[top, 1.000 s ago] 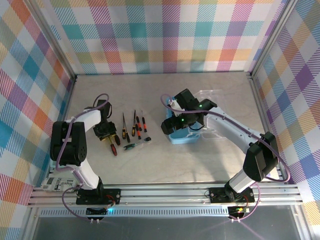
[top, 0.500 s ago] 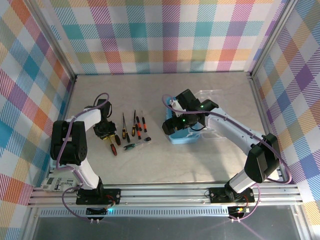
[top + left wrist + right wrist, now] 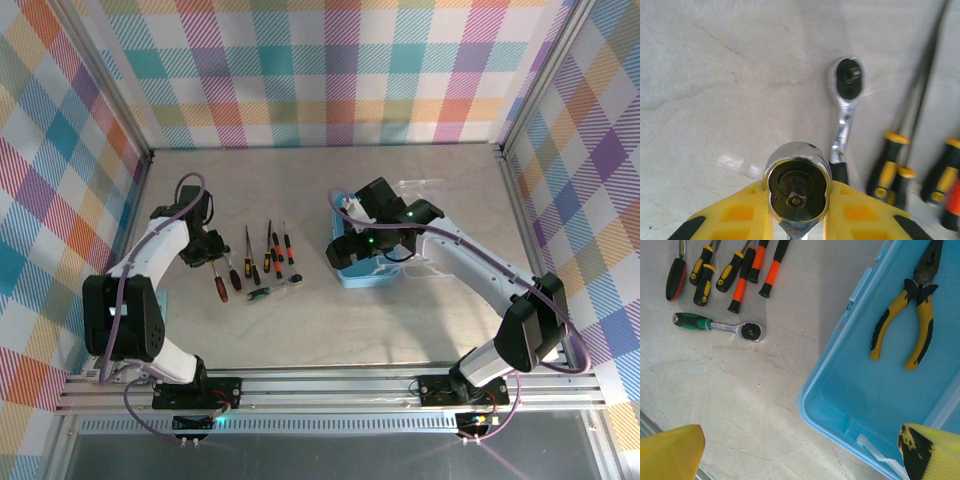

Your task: Pack the tool kit

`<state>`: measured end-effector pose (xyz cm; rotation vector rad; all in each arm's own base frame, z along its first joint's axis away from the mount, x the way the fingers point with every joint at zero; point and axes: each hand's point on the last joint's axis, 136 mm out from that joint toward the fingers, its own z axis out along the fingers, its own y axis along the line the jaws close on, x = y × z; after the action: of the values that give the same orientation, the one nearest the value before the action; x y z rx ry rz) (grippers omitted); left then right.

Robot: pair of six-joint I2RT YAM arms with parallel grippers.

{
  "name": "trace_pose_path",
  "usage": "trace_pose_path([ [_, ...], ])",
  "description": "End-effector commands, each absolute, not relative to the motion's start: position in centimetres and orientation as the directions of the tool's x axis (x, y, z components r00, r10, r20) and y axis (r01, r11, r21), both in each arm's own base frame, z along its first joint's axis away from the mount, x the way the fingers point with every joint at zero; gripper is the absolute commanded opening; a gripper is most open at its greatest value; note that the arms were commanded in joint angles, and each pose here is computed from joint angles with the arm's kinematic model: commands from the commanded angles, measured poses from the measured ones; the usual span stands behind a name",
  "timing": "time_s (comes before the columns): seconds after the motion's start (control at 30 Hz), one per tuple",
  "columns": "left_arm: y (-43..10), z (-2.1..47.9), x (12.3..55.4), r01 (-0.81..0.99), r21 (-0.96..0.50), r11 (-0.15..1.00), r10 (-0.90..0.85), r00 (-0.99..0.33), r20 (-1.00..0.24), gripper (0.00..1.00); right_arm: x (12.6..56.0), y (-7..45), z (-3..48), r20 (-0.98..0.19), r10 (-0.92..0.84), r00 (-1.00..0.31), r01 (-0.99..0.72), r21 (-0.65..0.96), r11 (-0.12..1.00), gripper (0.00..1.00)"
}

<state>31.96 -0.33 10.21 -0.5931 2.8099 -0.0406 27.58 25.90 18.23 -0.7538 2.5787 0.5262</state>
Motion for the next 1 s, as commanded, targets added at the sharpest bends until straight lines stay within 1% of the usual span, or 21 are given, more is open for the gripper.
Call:
trace_pose_path([
  [0.0, -2.3, 13.6, 31.6, -0.342, -0.189, 0.920, -0.383, -0.885, -0.264, 0.00, 26.6, 25.9, 19.1, -0.479, -0.427, -0.767, -0.591, 0.270, 0.760, 0.99],
  [0.07, -4.6, 15.2, 31.8, -0.300, -0.292, 0.908, -0.379, -0.885, -0.270, 0.00, 26.1, 26.6, 19.8, -0.494, -0.426, -0.757, -0.611, 0.308, 0.729, 0.99],
  [0.17, -9.3, 18.1, 32.4, -0.199, -0.460, 0.865, -0.361, -0.885, -0.295, 0.00, 24.7, 28.8, 21.3, -0.542, -0.452, -0.708, -0.683, 0.363, 0.634, 0.99],
  [0.23, -12.3, 19.8, 32.7, -0.134, -0.520, 0.844, -0.337, -0.886, -0.319, 0.00, 24.0, 30.1, 22.1, -0.561, -0.464, -0.686, -0.710, 0.379, 0.593, 0.99],
  [0.3, -15.2, 21.2, 33.0, -0.079, -0.562, 0.824, -0.316, -0.886, -0.339, 0.00, 23.7, 31.1, 22.5, -0.568, -0.458, -0.684, -0.714, 0.392, 0.580, 0.99],
  [0.47, -20.7, 23.5, 33.7, 0.021, -0.629, 0.777, -0.274, -0.889, -0.368, 0.00, 24.4, 32.3, 22.3, -0.571, -0.413, -0.710, -0.685, 0.422, 0.594, 0.99],
  [0.7, -24.6, 24.4, 34.1, 0.082, -0.659, 0.748, -0.231, -0.898, -0.374, 0.00, 25.3, 32.6, 21.8, -0.571, -0.364, -0.736, -0.646, 0.430, 0.630, 0.82],
  [0.97, -26.6, 24.8, 34.0, 0.108, -0.693, 0.713, -0.221, -0.903, -0.368, 0.00, 26.2, 34.4, 21.0, -0.565, -0.348, -0.748, -0.634, 0.454, 0.626, 0.70],
])
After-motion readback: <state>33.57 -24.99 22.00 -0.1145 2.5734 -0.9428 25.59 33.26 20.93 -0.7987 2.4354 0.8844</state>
